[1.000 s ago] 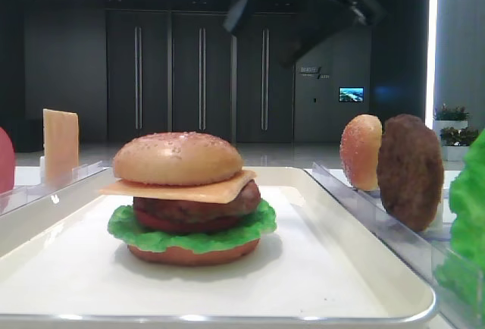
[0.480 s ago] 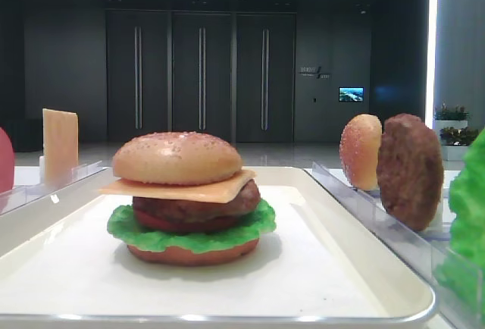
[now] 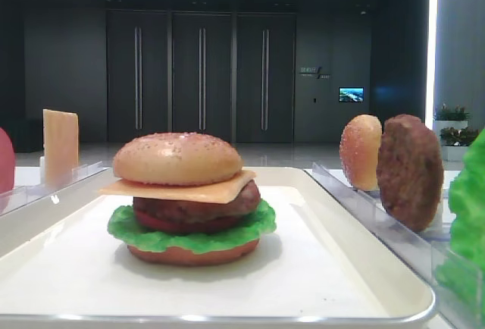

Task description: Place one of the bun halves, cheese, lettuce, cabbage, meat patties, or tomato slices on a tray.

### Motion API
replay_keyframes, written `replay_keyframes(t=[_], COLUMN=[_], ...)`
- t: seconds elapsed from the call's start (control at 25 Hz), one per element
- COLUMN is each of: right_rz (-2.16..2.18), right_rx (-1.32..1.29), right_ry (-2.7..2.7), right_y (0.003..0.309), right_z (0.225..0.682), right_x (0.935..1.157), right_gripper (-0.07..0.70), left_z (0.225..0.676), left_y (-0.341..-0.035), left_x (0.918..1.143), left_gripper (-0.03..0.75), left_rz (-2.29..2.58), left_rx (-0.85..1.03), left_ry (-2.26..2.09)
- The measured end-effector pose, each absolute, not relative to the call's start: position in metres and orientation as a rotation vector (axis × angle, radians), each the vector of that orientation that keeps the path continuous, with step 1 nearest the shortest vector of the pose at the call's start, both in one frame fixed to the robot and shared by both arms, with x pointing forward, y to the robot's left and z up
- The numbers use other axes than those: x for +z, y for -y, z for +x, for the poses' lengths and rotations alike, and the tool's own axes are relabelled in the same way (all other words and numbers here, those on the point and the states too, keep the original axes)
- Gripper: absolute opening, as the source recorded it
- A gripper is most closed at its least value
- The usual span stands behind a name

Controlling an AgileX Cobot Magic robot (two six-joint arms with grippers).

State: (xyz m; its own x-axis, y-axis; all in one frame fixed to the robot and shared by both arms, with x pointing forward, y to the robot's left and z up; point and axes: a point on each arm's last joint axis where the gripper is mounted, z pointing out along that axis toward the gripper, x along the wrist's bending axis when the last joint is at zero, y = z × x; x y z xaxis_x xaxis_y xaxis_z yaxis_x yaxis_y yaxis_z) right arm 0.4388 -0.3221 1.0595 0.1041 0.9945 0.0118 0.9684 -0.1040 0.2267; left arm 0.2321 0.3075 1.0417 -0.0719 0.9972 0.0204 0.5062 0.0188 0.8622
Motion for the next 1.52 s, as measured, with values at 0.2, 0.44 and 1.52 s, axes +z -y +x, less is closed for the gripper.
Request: replay_keyframes(t=[0.2, 0.44, 1.52], right_rz=[2.173, 2.001, 1.628], right_rx=[0.290, 0.499, 0.883], right_ry=[-1.960, -1.823, -1.541], right_y=[0.313, 0.304, 0.292], right_z=[0.366, 0.298, 0.229], right_x=[1.057, 1.055, 1.048], right_gripper=[0.430, 0.398, 0.391], left_z=[0.232, 0.232, 0.232], left_y=[-0.308, -0.308, -0.308], left_x=[1.042, 1.042, 1.042], left_gripper=[-0.001, -0.001, -0.003], left_rz=[1.554, 1.554, 1.554], left_rx=[0.966, 0.966, 0.966], left_ry=[-1.651, -1.651, -1.651])
